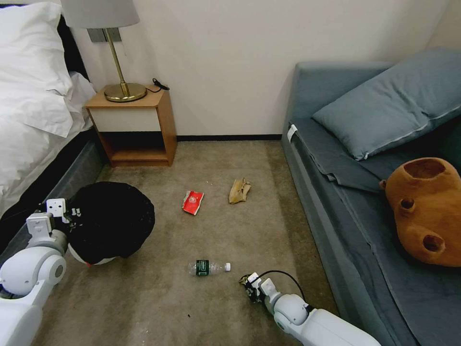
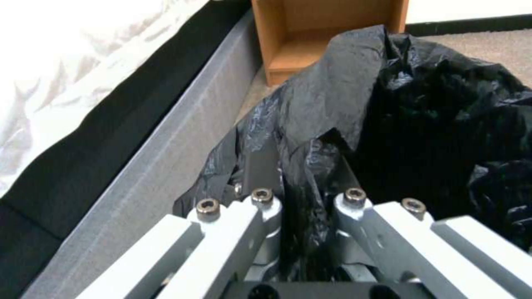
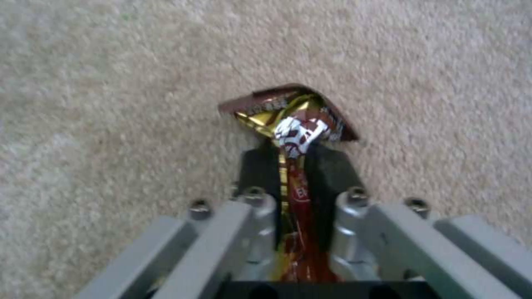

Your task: Pick up the trash bin, then pick up the garbage on the floor and place it into the trash bin.

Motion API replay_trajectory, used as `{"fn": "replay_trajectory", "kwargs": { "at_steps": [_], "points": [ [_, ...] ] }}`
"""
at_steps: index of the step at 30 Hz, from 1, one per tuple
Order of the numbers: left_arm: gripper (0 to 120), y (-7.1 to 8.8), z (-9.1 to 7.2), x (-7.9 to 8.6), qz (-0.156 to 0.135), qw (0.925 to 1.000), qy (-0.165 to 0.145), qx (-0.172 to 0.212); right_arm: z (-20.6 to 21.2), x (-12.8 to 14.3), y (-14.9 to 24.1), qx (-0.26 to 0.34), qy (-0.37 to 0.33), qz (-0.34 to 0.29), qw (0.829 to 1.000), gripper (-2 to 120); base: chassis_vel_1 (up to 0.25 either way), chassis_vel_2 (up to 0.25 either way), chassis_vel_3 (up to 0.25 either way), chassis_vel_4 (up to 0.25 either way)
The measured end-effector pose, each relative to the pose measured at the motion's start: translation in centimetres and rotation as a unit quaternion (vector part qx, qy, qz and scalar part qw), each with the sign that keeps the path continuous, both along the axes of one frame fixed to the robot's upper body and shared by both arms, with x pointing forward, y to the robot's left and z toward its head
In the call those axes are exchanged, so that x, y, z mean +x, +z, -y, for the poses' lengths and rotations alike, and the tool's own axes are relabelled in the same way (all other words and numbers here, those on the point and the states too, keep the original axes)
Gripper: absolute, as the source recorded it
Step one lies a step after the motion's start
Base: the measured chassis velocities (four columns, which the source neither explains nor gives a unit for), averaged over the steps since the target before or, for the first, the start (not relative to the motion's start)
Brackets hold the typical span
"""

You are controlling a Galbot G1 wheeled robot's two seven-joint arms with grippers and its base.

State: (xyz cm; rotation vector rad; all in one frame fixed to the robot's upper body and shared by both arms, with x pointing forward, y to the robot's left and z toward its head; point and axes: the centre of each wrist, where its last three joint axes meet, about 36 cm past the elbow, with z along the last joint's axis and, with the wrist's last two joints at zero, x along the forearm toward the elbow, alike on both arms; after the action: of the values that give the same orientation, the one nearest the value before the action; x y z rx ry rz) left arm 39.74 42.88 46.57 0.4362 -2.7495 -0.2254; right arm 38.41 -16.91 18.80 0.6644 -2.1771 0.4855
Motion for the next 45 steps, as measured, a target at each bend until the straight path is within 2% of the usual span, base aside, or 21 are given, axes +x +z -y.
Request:
{"fn": "replay_trajectory", "kwargs": {
  "at_steps": [1,2,14,20,22,24,25,28,29,32,33,36,39,41,42,45],
  "points": [
    [6,0.0,0.0,0.0,0.000,1.0000,0.000,0.000,0.0,0.0,0.0,0.000,0.000,0.000,1.000,5,0.000,0.000,0.000,0.000],
    [6,0.0,0.0,0.0,0.000,1.0000,0.000,0.000,0.2,0.1,0.1,-0.001,-0.002,0.002,1.000,0,0.000,0.000,0.000,0.000],
    [6,-0.2,0.3,-0.2,0.000,1.0000,-0.003,-0.002,1.3,0.7,3.1,0.013,-0.010,0.033,0.999,0,0.000,0.000,0.000,0.000],
    [6,-0.4,1.1,-0.3,0.008,0.9998,-0.015,-0.008,2.4,2.1,6.0,0.026,-0.014,0.068,0.997,0,0.000,0.000,0.000,0.000],
    [6,-0.4,1.3,-0.4,0.013,0.9996,-0.022,-0.011,2.6,3.1,7.5,0.037,-0.014,0.086,0.996,0,0.000,0.000,0.000,0.000],
    [6,-0.3,2.0,-0.4,0.024,0.9989,-0.037,-0.018,2.4,5.5,11.3,0.066,-0.013,0.121,0.990,0,0.000,0.000,0.000,0.000],
    [6,-0.3,2.0,-0.4,0.024,0.9989,-0.037,-0.018,2.4,5.5,11.3,0.066,-0.013,0.121,0.990,0,0.000,0.000,0.000,0.000],
    [6,-0.3,2.8,-0.6,0.033,0.9977,-0.054,-0.026,1.4,8.8,17.6,0.114,-0.008,0.168,0.979,0,0.000,0.000,0.000,0.000],
    [6,-0.3,2.8,-0.6,0.033,0.9977,-0.054,-0.026,1.4,8.8,17.6,0.114,-0.008,0.168,0.979,0,0.000,0.000,0.000,0.000],
    [6,-0.4,4.0,-0.9,0.041,0.9958,-0.072,-0.038,-0.7,11.1,24.5,0.180,0.007,0.194,0.964,0,0.000,0.000,0.000,0.000],
    [6,-0.4,4.0,-0.9,0.041,0.9958,-0.072,-0.038,-0.7,11.1,24.5,0.180,0.007,0.194,0.964,0,0.000,0.000,0.000,0.000],
    [6,-0.5,5.0,-1.0,0.045,0.9943,-0.084,-0.048,-3.1,12.1,28.8,0.232,0.029,0.198,0.952,0,0.000,0.000,0.000,0.000],
    [6,-0.6,5.4,-1.0,0.049,0.9935,-0.090,-0.051,-4.5,12.4,30.3,0.252,0.043,0.193,0.947,0,0.000,0.000,0.000,0.000],
    [6,-0.7,6.0,-1.0,0.053,0.9921,-0.099,-0.055,-7.2,13.0,32.1,0.279,0.064,0.187,0.940,0,0.000,0.000,0.000,0.000],
    [6,-0.7,6.0,-1.0,0.053,0.9921,-0.099,-0.055,-7.2,13.0,32.1,0.279,0.064,0.187,0.940,0,0.000,0.000,0.000,0.000],
    [6,-0.8,6.4,-1.1,0.053,0.9915,-0.104,-0.058,-11.9,13.7,33.8,0.316,0.090,0.174,0.928,0,0.000,0.000,0.000,0.000]
  ]
}}
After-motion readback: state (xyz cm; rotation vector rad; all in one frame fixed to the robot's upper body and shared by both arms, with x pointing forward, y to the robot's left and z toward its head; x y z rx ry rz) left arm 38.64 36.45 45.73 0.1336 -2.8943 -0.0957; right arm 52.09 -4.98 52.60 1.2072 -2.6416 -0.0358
